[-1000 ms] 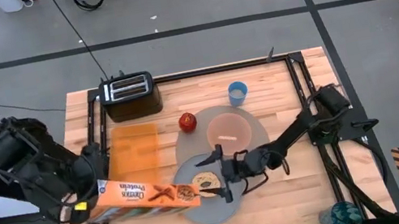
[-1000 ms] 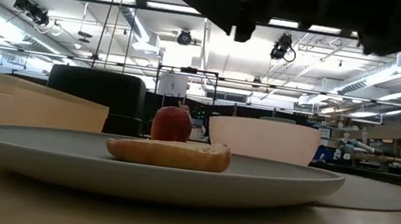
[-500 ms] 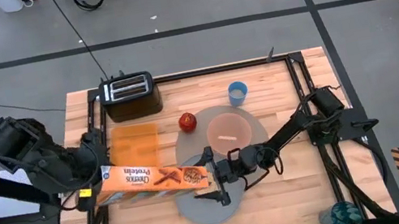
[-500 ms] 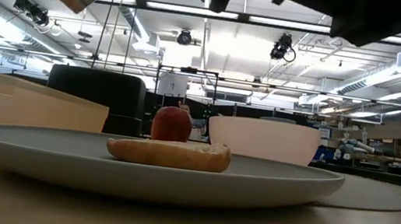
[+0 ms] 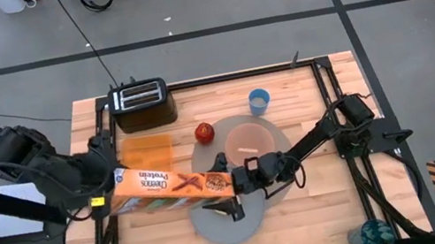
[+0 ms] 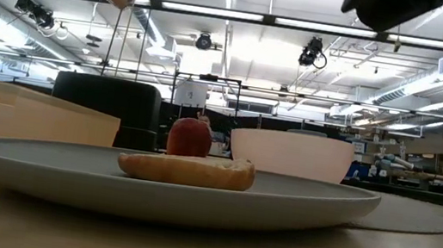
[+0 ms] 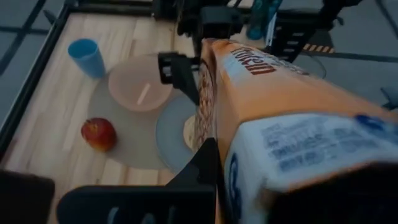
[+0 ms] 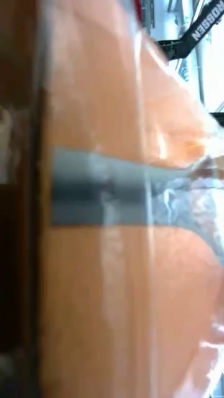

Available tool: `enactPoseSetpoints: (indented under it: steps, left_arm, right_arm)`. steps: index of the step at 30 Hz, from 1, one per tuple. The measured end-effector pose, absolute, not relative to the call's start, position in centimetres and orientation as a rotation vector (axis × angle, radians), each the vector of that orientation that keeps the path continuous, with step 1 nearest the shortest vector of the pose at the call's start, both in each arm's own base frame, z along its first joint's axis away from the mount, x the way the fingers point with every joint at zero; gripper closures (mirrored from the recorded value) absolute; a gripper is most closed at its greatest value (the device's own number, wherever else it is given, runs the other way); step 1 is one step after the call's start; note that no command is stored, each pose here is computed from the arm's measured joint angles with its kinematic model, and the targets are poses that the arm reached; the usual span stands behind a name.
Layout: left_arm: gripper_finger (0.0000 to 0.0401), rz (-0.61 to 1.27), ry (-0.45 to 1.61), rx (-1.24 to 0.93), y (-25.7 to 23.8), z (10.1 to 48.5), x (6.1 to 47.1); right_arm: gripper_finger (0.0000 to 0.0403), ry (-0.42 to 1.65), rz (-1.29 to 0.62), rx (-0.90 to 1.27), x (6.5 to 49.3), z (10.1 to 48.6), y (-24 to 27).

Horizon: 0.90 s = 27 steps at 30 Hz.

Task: Arrange a breakfast setting
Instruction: Pour the cereal from the cereal box into the pink bowl

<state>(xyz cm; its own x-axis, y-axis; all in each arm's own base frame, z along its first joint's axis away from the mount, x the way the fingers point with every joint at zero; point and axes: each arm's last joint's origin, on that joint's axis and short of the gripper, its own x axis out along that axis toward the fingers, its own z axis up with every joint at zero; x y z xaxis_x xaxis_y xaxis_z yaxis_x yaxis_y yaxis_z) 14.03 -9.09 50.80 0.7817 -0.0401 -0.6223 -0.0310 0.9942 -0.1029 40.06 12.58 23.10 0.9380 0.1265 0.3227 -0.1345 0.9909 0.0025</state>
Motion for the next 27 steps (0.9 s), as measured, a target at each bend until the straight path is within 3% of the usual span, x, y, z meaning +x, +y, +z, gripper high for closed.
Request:
enactPoseSetpoints:
  steps: [8,13,22,27]
  left_arm:
    - [0.0397,-0.016,0.643,-0.067,-8.9,51.1,14.2]
    - [0.038,-0.018,0.641,-0.058,-9.0,51.1,14.3]
    - [0.0266,-0.057,0.638,-0.083,-7.9,51.5,12.6]
    - [0.0237,-0.058,0.644,-0.14,-6.1,51.7,10.1]
  right_arm:
    - [0.0152,-0.362,0.09,-0.015,40.3,23.8,12.4]
    - [0.0198,-0.37,0.057,-0.012,40.2,23.9,12.3]
    - [0.0205,-0.36,0.039,-0.002,39.1,23.4,11.9]
    - [0.0208,-0.328,-0.008,0.004,35.6,23.6,10.8]
